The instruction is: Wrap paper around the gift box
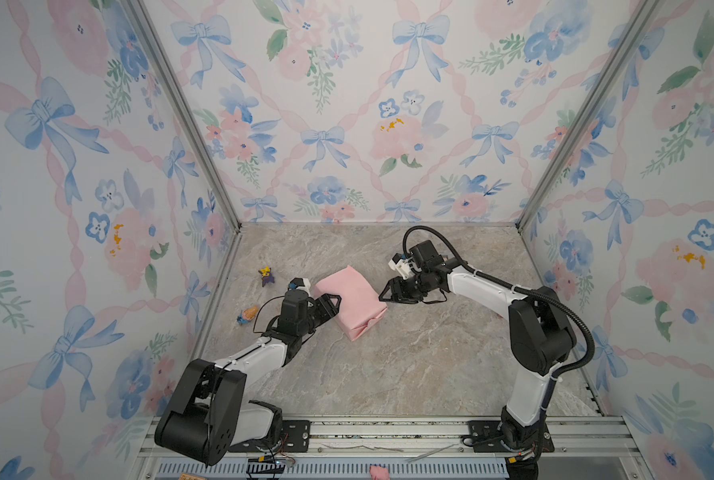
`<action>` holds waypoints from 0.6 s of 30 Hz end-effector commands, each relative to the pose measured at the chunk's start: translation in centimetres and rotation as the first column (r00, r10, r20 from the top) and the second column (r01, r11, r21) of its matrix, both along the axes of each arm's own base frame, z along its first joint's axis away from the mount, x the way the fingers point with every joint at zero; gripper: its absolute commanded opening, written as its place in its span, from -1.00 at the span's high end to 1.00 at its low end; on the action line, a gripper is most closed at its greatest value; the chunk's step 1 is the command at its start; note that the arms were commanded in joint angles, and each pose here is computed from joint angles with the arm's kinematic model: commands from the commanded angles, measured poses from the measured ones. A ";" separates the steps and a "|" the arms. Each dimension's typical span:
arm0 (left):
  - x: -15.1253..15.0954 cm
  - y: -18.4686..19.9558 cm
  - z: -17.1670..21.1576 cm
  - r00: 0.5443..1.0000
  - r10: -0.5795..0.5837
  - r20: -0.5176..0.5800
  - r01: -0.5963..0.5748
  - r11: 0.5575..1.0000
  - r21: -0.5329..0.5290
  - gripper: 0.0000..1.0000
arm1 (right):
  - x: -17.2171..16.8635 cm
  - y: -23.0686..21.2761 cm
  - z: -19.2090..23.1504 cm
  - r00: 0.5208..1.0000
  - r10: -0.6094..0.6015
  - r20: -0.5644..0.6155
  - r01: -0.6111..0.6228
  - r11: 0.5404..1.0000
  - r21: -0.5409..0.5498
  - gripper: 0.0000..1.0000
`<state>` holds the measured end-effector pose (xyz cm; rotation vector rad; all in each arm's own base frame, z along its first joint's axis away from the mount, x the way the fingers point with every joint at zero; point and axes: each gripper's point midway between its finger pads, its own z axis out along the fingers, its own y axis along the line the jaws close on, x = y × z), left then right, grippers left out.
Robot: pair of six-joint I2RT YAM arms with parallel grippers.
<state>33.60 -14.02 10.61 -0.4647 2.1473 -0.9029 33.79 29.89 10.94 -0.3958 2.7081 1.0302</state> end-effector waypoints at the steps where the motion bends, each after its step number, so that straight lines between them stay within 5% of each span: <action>1: 0.1 0.3 1.6 0.997 -0.031 0.072 0.027 0.998 0.052 -0.26 | -1.1 -0.8 1.6 0.996 -0.055 0.067 0.054 0.998 0.015 -0.06; 10: 0.7 0.3 6.7 0.961 -0.134 0.242 0.077 0.969 0.234 -0.01 | -5.2 0.7 0.9 0.979 -0.154 0.137 0.141 0.985 0.100 0.27; 18: 2.6 -3.6 6.4 0.924 -0.302 0.234 0.227 0.927 0.298 0.20 | -6.6 5.4 -1.6 0.974 -0.185 0.130 0.164 0.974 0.153 0.59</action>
